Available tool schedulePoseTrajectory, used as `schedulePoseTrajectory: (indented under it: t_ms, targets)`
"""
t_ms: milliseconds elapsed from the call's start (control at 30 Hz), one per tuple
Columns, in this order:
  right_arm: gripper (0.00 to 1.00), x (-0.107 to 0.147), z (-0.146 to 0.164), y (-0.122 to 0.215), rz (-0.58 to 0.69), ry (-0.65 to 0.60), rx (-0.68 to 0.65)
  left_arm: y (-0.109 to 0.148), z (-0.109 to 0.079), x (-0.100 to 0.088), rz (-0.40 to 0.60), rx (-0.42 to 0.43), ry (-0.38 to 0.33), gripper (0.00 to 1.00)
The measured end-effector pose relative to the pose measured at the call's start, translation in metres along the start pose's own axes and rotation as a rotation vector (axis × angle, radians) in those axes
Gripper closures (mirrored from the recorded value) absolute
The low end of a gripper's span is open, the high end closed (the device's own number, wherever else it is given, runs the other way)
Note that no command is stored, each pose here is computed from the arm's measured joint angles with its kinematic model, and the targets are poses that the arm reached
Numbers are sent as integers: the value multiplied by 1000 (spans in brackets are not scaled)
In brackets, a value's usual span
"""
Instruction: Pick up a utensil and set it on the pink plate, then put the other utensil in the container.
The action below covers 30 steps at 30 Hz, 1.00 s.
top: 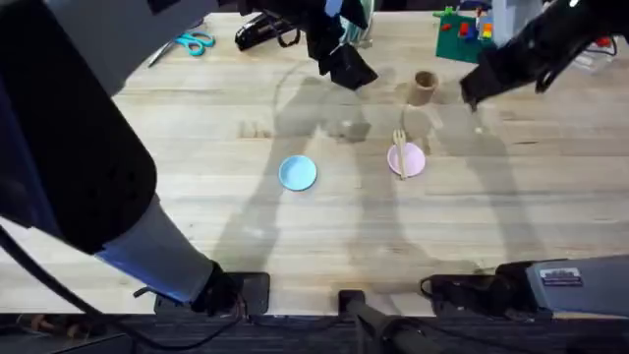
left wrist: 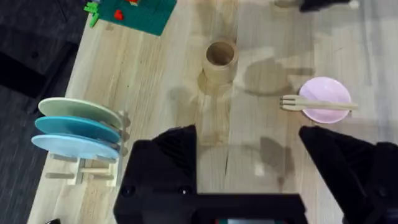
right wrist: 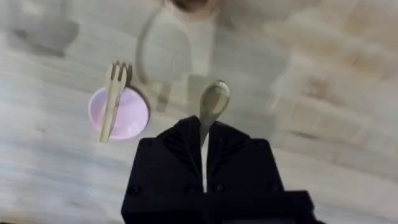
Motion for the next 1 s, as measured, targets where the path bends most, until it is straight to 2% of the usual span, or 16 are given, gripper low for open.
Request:
schedulePoseTrajectory:
  t_ms: [133, 333, 433, 467, 800, 1000]
  targets:
    - [972, -20, -7, 22, -107, 66, -22, 0, 0, 0, 0, 0, 0, 8]
    - [972, -38, -28, 56, -323, 132, -142, 0, 0, 0, 0, 0, 0, 8]
    - [971, -44, -36, 70, -457, 174, -206, 0, 0, 0, 0, 0, 0, 8]
    - [972, -49, -39, 82, -589, 233, -283, 0, 0, 0, 0, 0, 0, 8]
    - [971, -60, -32, 119, -947, 481, -439, 0, 0, 0, 0, 0, 0, 8]
    - [972, -65, -26, 120, -1072, 570, -536, 0, 0, 0, 0, 0, 0, 8]
Point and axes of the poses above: each hand's point on the last joint's axis, 136 mm out from that joint toward the fingers, its own y axis back along the fingers, its own z axis along the line the jaws close on, x = y × z, the point moved 5 cm from there along y, back along the fingers, and after that the axes turned 3 degrees about y, right-handed, at the moved point
